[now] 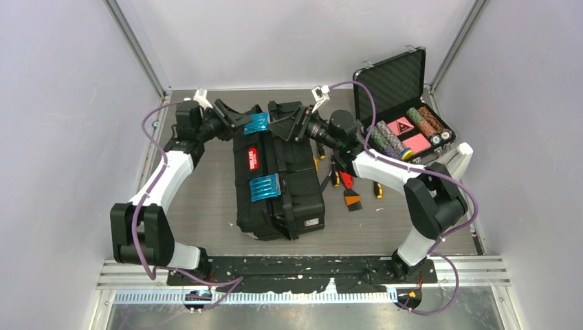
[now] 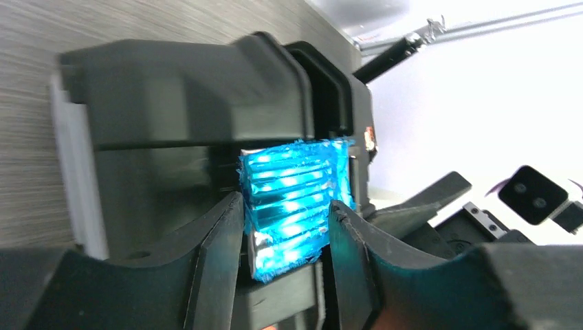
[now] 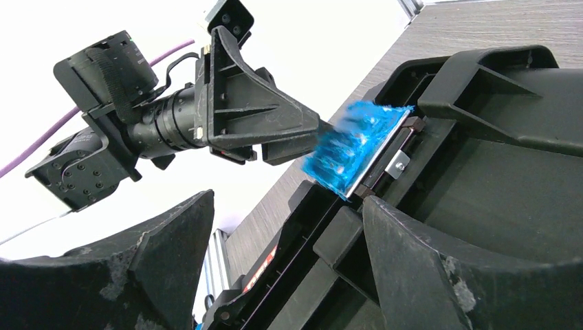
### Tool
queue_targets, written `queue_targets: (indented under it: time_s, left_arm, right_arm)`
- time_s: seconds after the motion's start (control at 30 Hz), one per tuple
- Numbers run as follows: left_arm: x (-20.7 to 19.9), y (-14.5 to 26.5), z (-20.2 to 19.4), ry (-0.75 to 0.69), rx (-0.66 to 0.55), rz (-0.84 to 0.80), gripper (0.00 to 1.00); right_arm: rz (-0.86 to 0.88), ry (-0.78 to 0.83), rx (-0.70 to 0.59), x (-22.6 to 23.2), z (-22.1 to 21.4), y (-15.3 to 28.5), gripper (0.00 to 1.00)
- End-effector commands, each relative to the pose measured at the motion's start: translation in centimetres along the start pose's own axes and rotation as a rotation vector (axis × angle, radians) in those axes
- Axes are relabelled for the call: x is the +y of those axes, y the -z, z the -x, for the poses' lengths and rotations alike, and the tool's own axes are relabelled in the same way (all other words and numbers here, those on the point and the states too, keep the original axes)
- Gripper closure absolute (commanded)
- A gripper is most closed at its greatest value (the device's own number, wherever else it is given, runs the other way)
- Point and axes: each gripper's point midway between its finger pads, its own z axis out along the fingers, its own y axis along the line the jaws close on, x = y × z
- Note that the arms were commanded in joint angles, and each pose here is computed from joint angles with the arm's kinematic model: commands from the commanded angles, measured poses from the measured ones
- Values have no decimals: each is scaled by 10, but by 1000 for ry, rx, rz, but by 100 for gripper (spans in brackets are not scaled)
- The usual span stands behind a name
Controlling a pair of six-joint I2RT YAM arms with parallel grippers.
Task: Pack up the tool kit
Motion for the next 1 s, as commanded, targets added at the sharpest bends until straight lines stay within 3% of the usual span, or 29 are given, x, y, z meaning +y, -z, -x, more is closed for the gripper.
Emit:
queue_targets:
  time_s: [0.0,0.37,0.43,0.63,0.97]
  left_arm:
    - [9,13,9,-27,-23,40,51]
    - [15,6,6,-36,29,59,53]
    - [12,6,5,-39,40,51,61]
    - [-15,11,3,-26,55,-47,100]
    - [-51,15,4,6,66,-187,100]
  right_arm:
    - [-23,-46,105,-10,-28,-2,16]
    - [-23,-49,117,-10,-30,-4,16]
    - [-24,-51,120,-10,-32,-5,16]
    - [-23,-58,127,-12,-34,-6,16]
    - [-11,-74,136,-11,-37,-9,16]
